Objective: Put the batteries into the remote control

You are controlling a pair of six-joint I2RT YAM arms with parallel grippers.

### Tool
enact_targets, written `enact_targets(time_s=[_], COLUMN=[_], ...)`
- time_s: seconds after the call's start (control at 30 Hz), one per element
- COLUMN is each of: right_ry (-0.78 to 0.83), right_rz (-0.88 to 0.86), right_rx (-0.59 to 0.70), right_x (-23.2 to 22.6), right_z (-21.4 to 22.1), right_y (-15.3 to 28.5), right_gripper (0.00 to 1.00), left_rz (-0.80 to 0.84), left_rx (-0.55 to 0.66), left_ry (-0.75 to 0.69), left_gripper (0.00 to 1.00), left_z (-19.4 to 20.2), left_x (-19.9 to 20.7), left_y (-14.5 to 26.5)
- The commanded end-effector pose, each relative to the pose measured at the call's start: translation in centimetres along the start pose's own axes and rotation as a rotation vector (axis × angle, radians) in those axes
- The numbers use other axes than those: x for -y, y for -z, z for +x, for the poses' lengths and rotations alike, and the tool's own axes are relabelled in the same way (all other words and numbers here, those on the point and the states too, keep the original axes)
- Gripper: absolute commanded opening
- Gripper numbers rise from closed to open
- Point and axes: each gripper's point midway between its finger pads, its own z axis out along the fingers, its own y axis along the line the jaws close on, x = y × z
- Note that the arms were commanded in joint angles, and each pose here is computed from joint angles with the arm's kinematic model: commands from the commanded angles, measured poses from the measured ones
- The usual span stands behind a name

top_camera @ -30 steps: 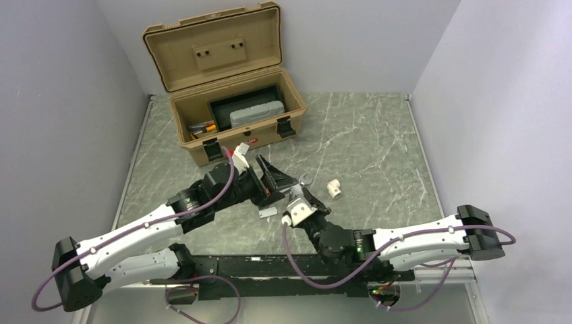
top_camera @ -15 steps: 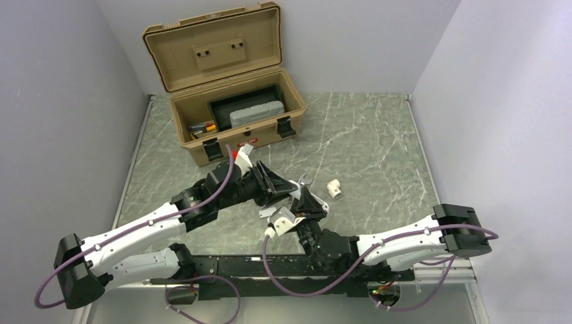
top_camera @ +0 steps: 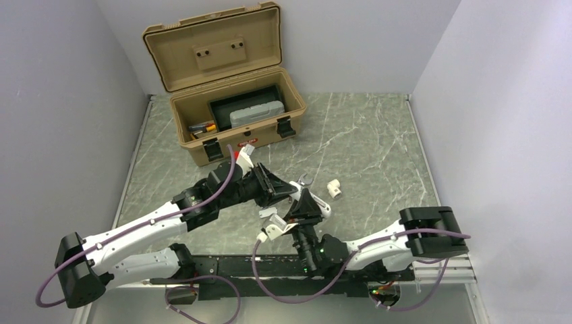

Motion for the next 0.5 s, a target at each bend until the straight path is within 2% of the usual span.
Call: enact_targets(time_s=[0.0,0.23,0.47], right_ry=[-0.086,-0.164,-0.264], right_rz=[0.059,0.041,0.028], right_rx=[0.028,0.047,0.055], right_x=[1.3,0.3,0.9], right_z=[-0.8,-1.4,-1.3], right_y=[0.4,0.8,1.5], right_gripper=[0.4,0.57,0.68], left_rz=[0.047,0.02,-0.009], left_rx=[-0.009,0.009,0.037], left_ry=[-0.011,-0.008,-0.011], left_gripper=[0.0,0.0,0.0], left_z=[0.0,-0.7,-1.5], left_x=[1.4,0.0,-1.2], left_y=[-0.2,-0.5,-0.8])
